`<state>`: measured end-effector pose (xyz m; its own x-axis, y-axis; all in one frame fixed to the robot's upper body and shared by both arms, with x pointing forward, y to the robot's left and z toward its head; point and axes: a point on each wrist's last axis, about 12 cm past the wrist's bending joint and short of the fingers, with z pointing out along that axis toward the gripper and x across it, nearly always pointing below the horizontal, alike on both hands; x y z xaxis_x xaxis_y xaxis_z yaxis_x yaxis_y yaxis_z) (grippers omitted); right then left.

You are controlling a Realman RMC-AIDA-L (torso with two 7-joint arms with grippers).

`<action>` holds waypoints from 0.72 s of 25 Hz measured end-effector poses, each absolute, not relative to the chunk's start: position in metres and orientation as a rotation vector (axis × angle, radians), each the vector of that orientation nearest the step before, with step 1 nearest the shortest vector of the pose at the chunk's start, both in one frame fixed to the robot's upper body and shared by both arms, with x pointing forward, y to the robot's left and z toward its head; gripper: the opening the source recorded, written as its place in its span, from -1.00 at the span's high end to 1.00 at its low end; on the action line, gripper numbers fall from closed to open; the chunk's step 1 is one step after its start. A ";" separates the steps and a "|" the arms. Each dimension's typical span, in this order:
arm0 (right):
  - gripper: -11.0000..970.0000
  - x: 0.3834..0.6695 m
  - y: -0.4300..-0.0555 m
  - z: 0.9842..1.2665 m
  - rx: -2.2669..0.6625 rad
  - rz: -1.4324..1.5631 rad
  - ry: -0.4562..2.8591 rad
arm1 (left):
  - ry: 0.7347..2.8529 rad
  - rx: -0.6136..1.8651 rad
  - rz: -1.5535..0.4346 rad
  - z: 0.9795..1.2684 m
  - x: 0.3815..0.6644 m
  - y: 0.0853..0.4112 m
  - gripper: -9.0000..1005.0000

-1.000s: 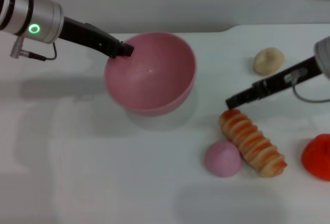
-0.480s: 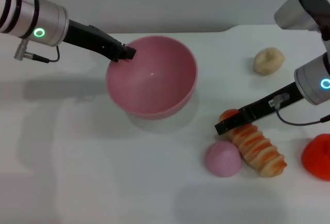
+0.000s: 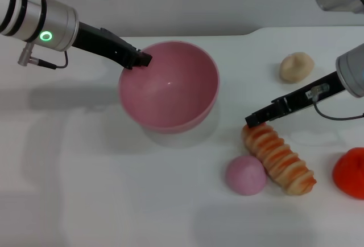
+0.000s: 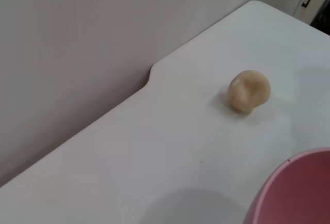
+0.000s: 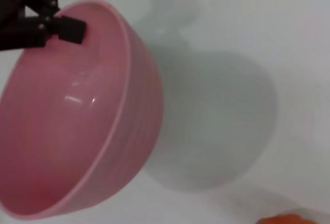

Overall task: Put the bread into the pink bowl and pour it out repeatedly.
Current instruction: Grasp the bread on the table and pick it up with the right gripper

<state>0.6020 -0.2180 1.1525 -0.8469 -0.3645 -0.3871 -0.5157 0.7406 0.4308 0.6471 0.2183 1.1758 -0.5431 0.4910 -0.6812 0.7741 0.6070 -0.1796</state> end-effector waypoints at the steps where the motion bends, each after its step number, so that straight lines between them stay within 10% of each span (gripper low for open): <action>1: -0.39 0.602 -0.219 1.153 -0.683 0.771 2.674 | 2.247 0.996 -0.633 1.176 0.647 0.218 0.84; 18: -0.39 0.596 -0.220 1.137 -0.676 0.748 2.746 | 2.254 0.989 -0.650 1.171 0.644 0.215 0.84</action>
